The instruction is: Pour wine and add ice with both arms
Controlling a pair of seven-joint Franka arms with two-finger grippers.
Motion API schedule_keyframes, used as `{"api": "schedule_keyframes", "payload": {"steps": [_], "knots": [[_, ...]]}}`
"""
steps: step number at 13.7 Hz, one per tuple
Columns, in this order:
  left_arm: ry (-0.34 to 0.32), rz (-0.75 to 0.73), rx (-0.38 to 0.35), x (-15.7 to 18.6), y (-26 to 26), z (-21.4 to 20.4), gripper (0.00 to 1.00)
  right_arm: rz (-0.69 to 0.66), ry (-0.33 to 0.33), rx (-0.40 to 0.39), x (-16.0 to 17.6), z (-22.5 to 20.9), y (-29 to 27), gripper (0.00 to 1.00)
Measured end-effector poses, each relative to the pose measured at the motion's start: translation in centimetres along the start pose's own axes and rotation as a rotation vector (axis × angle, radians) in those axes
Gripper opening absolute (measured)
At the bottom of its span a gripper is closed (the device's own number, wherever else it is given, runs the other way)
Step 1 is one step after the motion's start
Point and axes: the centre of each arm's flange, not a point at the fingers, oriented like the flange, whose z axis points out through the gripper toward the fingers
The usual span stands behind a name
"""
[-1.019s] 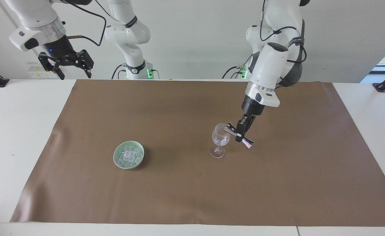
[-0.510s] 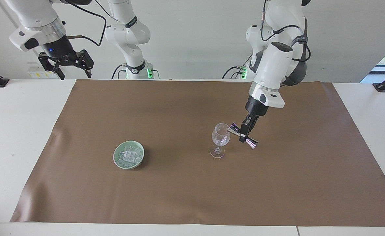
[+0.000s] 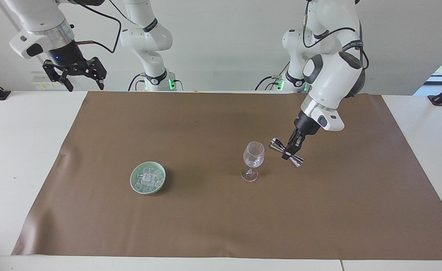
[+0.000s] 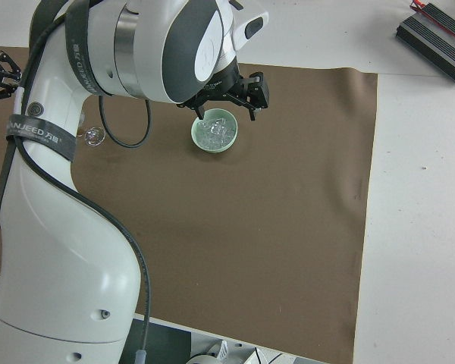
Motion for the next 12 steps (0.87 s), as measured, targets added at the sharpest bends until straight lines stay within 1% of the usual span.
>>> {"api": "schedule_keyframes", "payload": {"steps": [2, 4, 7, 10, 12], "knots": [[-0.065, -0.058, 0.023, 1.8, -0.8, -0.2, 0.21, 0.013, 0.008, -0.001, 0.1, 0.0, 0.0, 1.0], [-0.15, -0.126, 0.049, 4.1, -1.9, -0.7, 0.21, 0.027, 0.012, -0.002, 0.2, 0.3, 0.0, 1.0], [-0.278, -0.204, 0.087, 7.4, -3.8, -1.6, 0.21, 0.027, 0.051, -0.006, 1.0, 1.9, -0.2, 1.0], [-0.397, -0.224, 0.113, 10.6, -6.0, -2.5, 0.21, 0.036, 0.083, -0.005, 2.7, 5.7, -3.5, 1.0], [-0.457, -0.239, 0.134, 12.7, -7.8, -2.6, 0.21, 0.043, 0.11, -0.003, 4.3, 9.8, -6.7, 1.0]]}}
